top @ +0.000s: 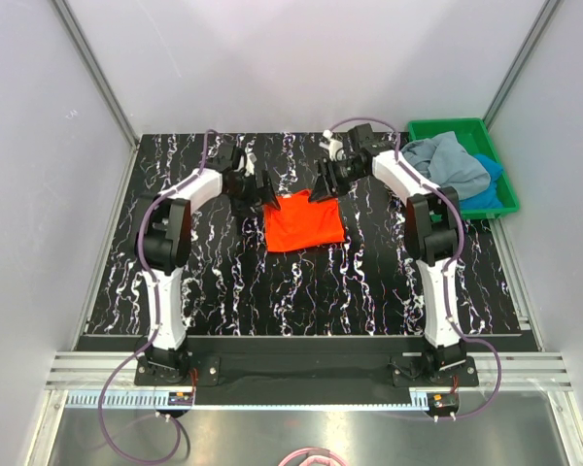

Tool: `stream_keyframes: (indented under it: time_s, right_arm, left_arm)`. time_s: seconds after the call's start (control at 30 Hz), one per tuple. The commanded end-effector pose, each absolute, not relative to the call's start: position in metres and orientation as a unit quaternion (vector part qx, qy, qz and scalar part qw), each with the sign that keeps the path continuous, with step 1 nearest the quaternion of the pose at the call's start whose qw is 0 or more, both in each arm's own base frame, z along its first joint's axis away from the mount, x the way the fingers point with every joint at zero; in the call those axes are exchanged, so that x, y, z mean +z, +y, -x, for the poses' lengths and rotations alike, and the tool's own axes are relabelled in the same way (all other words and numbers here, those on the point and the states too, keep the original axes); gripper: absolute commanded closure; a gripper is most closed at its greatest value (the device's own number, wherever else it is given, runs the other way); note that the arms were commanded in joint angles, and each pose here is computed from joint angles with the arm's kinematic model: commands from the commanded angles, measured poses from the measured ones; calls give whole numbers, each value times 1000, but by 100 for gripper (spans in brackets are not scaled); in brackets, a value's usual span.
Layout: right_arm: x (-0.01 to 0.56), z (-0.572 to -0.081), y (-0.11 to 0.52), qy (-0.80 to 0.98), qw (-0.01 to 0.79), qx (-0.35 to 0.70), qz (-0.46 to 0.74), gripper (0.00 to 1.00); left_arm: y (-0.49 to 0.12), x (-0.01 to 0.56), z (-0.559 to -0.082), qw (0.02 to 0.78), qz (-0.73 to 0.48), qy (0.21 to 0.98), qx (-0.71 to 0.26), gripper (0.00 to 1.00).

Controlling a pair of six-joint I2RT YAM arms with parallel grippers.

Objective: Fold and stack the t-shirts
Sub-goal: Neatly place the folded tshirt to the corner

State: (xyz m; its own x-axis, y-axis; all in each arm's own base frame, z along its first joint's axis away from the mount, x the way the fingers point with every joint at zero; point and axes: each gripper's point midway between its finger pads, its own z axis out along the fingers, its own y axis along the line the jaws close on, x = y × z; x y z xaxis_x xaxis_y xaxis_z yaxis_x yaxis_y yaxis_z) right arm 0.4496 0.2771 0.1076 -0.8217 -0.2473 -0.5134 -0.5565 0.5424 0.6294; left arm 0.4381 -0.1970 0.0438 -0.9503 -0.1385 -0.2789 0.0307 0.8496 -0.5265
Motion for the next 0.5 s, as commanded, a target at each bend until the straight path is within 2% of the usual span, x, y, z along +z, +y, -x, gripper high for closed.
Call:
stream_keyframes:
  time_s: [0.0,0.2,0.3,0.47]
  right_arm:
    - [106,-433,289,849,138,464,211,47]
    - [86,-433,289,856,120,462,200,46]
    - [77,-432,289,859,113,460,194,46]
    - [66,-432,288,864,106,455,186,46]
  left_arm:
    - [-209,54,-458,175,27,936,-305,1]
    - [-214,37,-466,167,32,935,-311,1]
    - [-221,33,-466,161,28,934,-318,6]
    - [-231,28,-459,150,25,933,-325,27]
